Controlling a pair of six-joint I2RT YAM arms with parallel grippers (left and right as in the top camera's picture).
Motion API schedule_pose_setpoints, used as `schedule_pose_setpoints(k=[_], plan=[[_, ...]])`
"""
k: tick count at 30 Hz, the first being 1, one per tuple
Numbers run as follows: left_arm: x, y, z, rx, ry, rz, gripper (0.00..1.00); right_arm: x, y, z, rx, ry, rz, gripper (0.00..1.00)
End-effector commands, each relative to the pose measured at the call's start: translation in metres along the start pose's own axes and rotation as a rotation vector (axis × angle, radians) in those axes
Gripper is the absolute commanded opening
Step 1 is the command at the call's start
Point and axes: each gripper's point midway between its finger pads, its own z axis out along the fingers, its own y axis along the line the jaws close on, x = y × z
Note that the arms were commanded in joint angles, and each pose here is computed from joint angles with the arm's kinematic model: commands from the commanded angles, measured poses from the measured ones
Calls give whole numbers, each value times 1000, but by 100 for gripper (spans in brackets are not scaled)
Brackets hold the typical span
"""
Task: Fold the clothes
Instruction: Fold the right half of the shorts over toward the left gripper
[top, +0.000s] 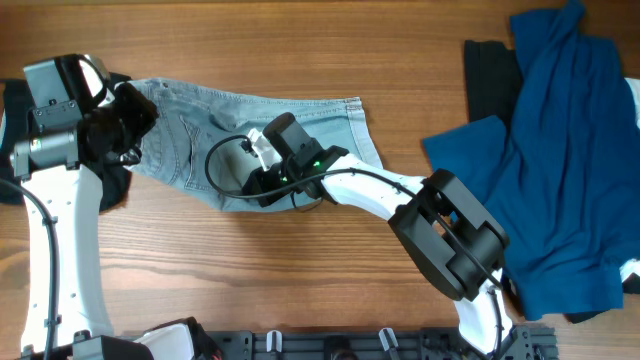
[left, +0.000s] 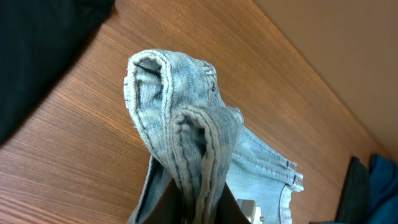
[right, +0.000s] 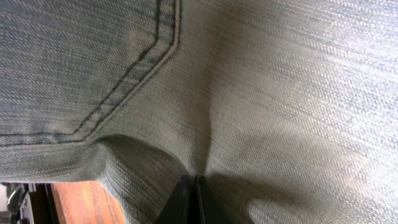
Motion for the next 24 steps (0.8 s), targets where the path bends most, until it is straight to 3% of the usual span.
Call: schedule_pose_setpoints(k=[1,11,16,19,21,24], plan=[[-21,-23,-18,83,-85,-5,4,4,2,7,-33,20,22,4],[-5,-80,-32,401,62,-118,4,2,-1,18,-14,-7,14,4],[7,-93,-31,422,96,-106,4,-3,-7,12,-2,-17,21,4],[12,-93,-24,371,85,-92,5,-35,-33,-53,131,-91,53,4],[18,-96,-21,354,93,-81,5,-58,-65,-136,268,-190,128,5],[32,-104,-9,332,126,-55,5,-40,-113,-196,393,-181,280,4]])
